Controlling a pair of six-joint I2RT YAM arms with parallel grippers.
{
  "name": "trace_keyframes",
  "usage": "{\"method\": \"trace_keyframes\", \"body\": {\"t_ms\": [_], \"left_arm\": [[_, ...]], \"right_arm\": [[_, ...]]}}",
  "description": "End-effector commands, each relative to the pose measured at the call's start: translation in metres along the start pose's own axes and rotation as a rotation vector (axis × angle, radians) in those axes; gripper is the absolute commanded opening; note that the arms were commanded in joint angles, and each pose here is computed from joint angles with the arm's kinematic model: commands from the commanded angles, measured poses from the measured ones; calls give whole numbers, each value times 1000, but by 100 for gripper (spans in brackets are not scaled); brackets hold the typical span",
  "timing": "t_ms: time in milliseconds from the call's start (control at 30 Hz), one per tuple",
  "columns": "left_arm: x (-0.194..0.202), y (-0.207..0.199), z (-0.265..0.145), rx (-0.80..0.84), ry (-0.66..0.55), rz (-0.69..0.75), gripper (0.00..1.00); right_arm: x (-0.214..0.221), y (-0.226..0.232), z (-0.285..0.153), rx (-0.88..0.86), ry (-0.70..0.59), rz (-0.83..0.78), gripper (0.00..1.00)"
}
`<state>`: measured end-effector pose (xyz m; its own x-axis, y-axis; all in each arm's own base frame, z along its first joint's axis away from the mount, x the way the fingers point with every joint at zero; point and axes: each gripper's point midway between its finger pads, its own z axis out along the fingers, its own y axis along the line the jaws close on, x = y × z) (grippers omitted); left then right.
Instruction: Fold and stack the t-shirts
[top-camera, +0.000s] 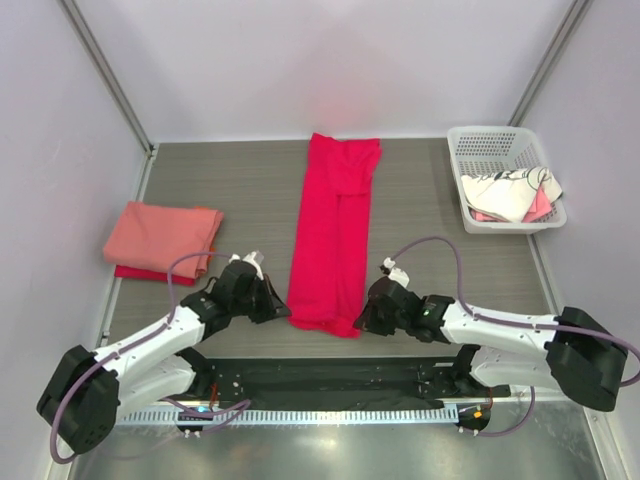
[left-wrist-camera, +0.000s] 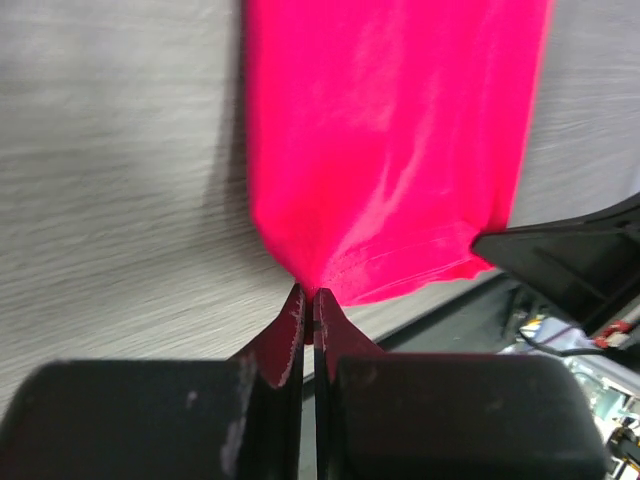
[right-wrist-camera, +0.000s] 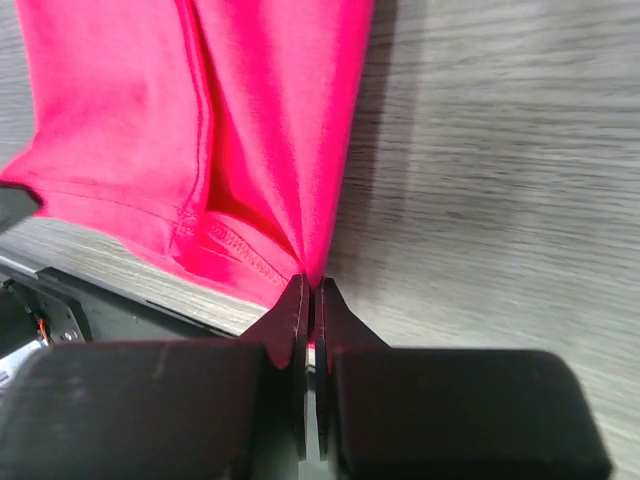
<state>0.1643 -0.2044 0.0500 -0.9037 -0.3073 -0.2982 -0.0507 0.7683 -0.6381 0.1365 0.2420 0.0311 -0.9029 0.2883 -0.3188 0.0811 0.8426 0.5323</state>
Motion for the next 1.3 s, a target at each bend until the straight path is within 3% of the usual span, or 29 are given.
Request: {"method": "trace_keyframes", "body": {"t_ms": [0, 267, 367, 767, 967, 1267], "left_arm": [[-29, -43, -12, 102, -33, 33, 0], [-99, -87, -6, 140, -103, 28, 0], [-135, -98, 6, 138, -137, 5, 0], [-256, -90, 86, 60, -200, -65, 0], [-298, -90, 110, 87, -224, -114, 0], [-324, -85, 142, 104, -218, -129, 0]], "right_arm": [[-26, 9, -15, 7, -70, -41, 1], [-119, 10, -23, 11, -175, 10, 1], [-155, 30, -21, -16, -181, -15, 1], [-283, 14, 45, 35, -167, 59, 1], [-320, 14, 73, -11, -145, 95, 1], [-348, 6, 97, -14, -150, 125, 1]]}}
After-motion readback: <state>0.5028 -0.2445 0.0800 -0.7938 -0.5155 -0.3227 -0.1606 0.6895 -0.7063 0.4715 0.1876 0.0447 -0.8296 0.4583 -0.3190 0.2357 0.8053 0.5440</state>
